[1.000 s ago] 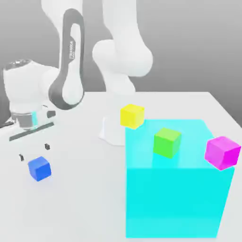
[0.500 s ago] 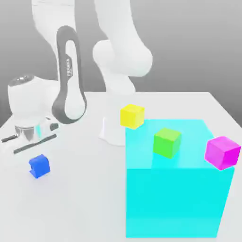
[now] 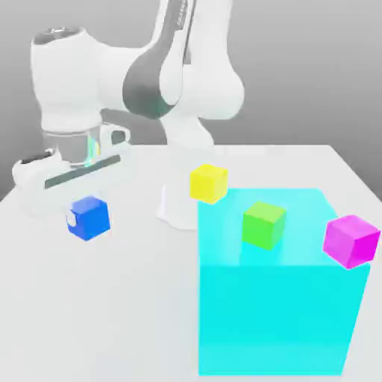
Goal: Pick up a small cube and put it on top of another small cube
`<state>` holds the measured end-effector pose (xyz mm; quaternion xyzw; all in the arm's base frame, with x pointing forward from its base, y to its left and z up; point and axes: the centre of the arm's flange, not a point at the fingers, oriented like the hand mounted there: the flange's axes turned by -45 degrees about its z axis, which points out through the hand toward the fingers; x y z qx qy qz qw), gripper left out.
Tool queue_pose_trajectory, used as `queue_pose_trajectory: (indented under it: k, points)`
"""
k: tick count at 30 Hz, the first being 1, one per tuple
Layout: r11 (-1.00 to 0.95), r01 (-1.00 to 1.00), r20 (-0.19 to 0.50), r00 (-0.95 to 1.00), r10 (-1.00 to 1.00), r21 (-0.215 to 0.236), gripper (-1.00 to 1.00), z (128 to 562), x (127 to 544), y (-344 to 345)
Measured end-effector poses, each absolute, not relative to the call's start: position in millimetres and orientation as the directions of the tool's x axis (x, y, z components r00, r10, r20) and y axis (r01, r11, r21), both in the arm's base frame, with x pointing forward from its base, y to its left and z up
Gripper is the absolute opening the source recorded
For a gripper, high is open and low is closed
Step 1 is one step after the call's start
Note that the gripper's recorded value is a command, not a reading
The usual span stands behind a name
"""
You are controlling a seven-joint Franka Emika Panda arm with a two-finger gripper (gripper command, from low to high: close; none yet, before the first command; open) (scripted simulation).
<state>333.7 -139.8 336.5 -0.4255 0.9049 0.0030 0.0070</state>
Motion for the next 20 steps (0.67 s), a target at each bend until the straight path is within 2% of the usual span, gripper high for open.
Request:
queue_pose_trajectory:
  k: [5,11,13,16,17,20]
  points:
    - [0.598,-0.801,-0.013,-0.598,-0.801,0.001,-1.0,392,334,-70]
    - [0.548,-0.837,-0.003,-0.548,-0.837,-0.001,-1.0,452,302,11]
    - [0.537,-0.843,0.0,-0.537,-0.843,-0.002,-1.0,450,293,26]
    - [0.534,-0.845,0.0,-0.534,-0.845,-0.002,-1.0,413,291,30]
    - [0.534,-0.845,0.001,-0.534,-0.845,-0.002,1.0,404,290,30]
    - [0.534,-0.845,0.001,-0.534,-0.845,-0.002,1.0,404,290,30]
